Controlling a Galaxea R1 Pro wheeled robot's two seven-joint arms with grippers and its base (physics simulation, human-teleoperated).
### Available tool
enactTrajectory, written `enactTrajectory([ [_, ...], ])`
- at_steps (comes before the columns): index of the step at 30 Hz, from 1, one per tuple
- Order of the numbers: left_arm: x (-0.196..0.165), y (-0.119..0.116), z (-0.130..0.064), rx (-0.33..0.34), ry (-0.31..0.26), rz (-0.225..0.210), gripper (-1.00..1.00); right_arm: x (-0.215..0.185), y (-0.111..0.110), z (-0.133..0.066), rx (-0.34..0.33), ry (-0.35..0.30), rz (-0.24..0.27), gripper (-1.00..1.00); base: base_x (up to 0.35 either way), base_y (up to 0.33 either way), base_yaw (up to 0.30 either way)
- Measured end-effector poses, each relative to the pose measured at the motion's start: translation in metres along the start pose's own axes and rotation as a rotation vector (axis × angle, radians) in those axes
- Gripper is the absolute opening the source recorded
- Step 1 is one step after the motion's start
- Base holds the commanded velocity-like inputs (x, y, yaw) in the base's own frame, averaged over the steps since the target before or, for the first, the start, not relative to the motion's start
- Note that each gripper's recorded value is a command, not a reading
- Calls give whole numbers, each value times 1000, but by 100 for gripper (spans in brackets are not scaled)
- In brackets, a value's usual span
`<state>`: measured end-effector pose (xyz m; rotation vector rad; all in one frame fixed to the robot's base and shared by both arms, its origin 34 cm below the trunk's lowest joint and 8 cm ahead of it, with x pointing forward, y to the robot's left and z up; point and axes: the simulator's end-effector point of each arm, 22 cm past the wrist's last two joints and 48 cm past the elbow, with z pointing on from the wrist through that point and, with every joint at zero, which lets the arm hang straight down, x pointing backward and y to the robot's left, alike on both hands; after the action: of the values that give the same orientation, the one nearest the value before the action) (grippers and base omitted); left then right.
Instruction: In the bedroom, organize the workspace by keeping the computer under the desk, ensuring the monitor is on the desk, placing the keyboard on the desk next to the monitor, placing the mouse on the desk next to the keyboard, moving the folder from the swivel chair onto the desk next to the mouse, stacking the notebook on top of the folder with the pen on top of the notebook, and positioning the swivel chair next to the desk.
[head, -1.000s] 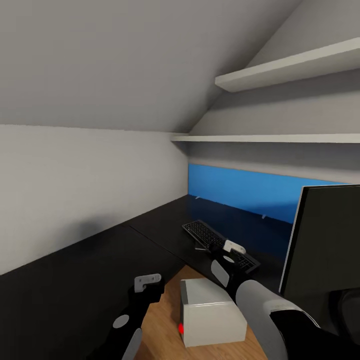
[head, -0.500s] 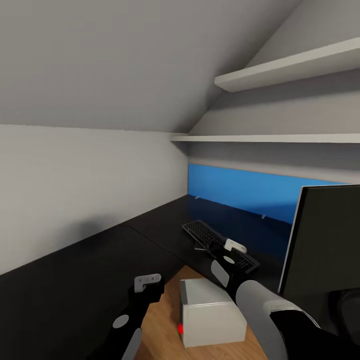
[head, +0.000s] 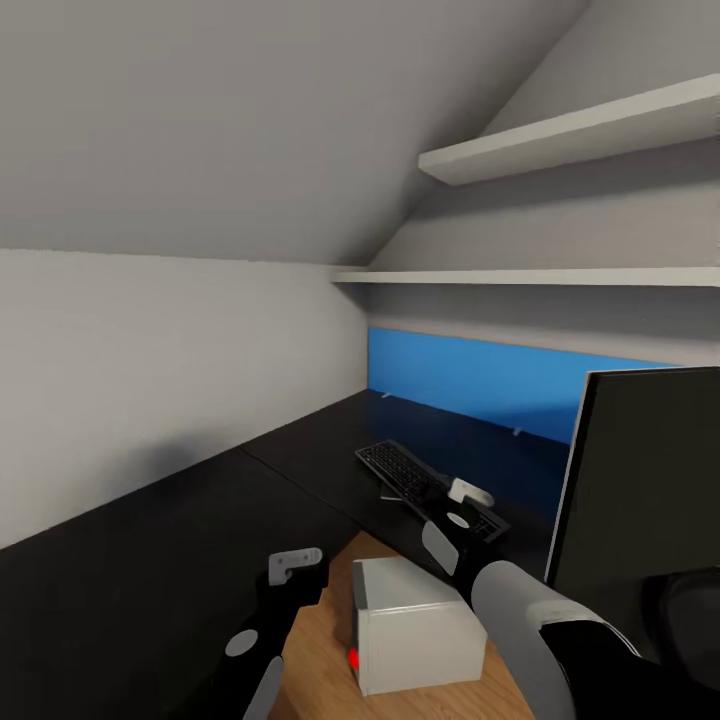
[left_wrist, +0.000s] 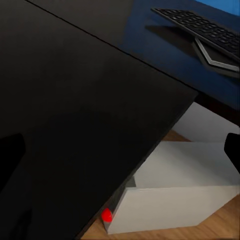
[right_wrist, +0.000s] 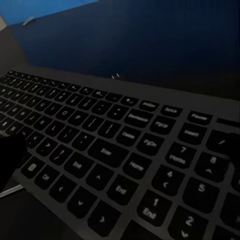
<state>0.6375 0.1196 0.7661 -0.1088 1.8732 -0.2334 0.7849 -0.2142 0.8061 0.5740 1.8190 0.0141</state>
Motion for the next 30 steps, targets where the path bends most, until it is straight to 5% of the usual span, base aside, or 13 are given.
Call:
enactTrajectory([
  [30,0,0,0,-1,-1,1,100,0,0,0,0,0,0,100,20,-31,-6],
])
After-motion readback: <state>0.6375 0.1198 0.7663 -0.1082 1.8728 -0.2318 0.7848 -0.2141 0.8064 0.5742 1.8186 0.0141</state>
